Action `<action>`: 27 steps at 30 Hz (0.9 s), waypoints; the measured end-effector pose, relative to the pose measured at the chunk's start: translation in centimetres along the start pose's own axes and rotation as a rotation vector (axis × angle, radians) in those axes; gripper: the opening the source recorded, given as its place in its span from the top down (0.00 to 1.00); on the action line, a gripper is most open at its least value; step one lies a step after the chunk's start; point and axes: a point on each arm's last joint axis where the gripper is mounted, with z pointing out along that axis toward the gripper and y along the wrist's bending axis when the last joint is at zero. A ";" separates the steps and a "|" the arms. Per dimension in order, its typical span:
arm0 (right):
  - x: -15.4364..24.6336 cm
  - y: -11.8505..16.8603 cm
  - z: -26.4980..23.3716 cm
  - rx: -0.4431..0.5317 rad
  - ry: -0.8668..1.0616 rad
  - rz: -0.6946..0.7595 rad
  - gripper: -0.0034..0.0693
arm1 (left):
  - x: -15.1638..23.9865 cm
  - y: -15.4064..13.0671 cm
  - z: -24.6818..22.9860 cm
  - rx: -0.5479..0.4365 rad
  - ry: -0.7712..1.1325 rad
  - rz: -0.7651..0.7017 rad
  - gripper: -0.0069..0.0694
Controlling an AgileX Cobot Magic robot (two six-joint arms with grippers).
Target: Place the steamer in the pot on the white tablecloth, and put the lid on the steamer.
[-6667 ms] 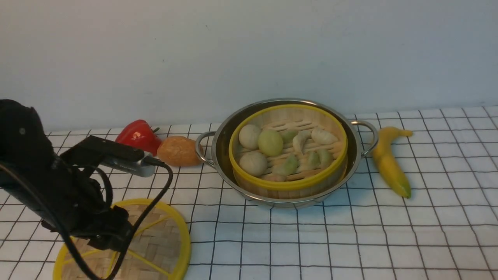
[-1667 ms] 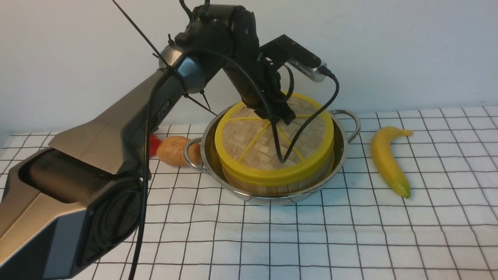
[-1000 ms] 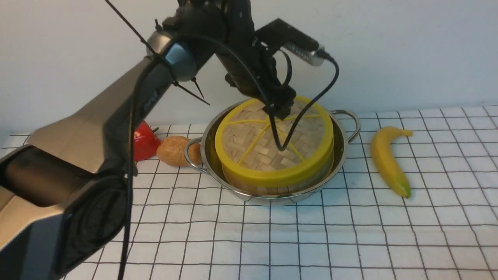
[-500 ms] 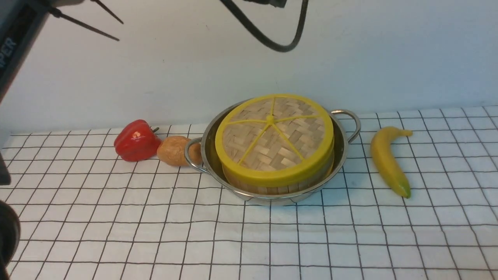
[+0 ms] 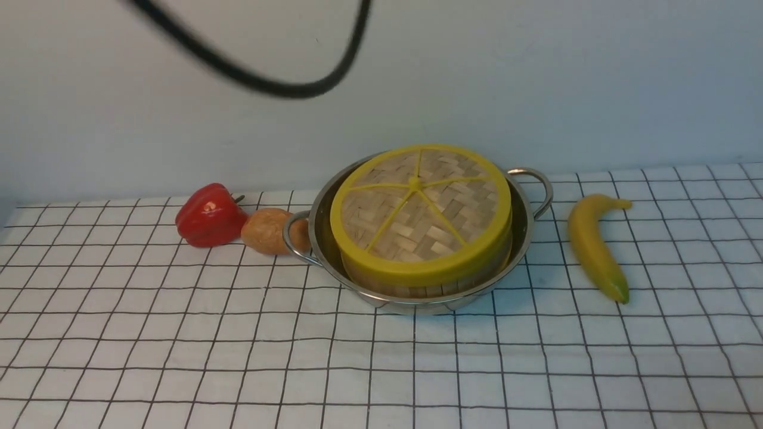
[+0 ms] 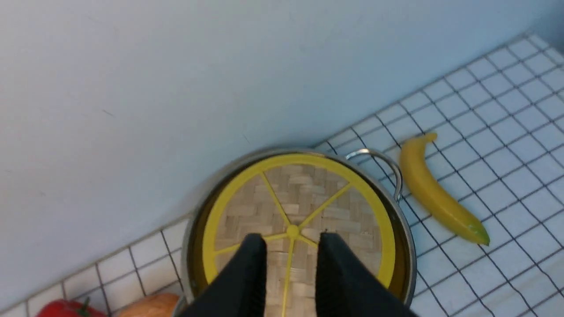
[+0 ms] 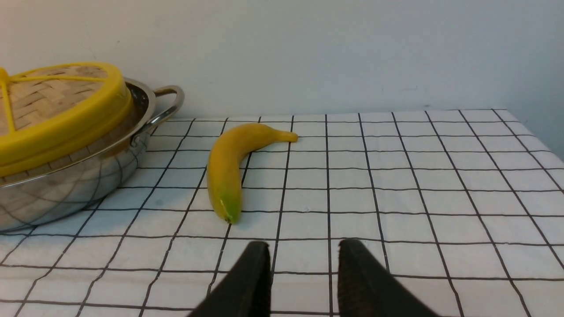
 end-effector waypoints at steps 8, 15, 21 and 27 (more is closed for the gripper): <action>0.0 0.0 0.0 0.000 0.000 0.000 0.62 | 12.0 0.3 -3.9 -0.080 -0.165 0.120 0.70; 0.0 0.0 0.0 0.000 0.000 0.000 0.62 | 26.2 -0.4 -5.4 -0.067 -0.333 0.167 0.69; 0.0 0.0 0.0 0.000 0.000 0.000 0.62 | 32.1 -0.4 -6.2 -0.085 -0.537 0.027 0.68; 0.0 0.0 0.0 0.000 0.000 0.000 0.62 | 35.8 -0.4 -6.1 -0.096 -0.563 -0.064 0.67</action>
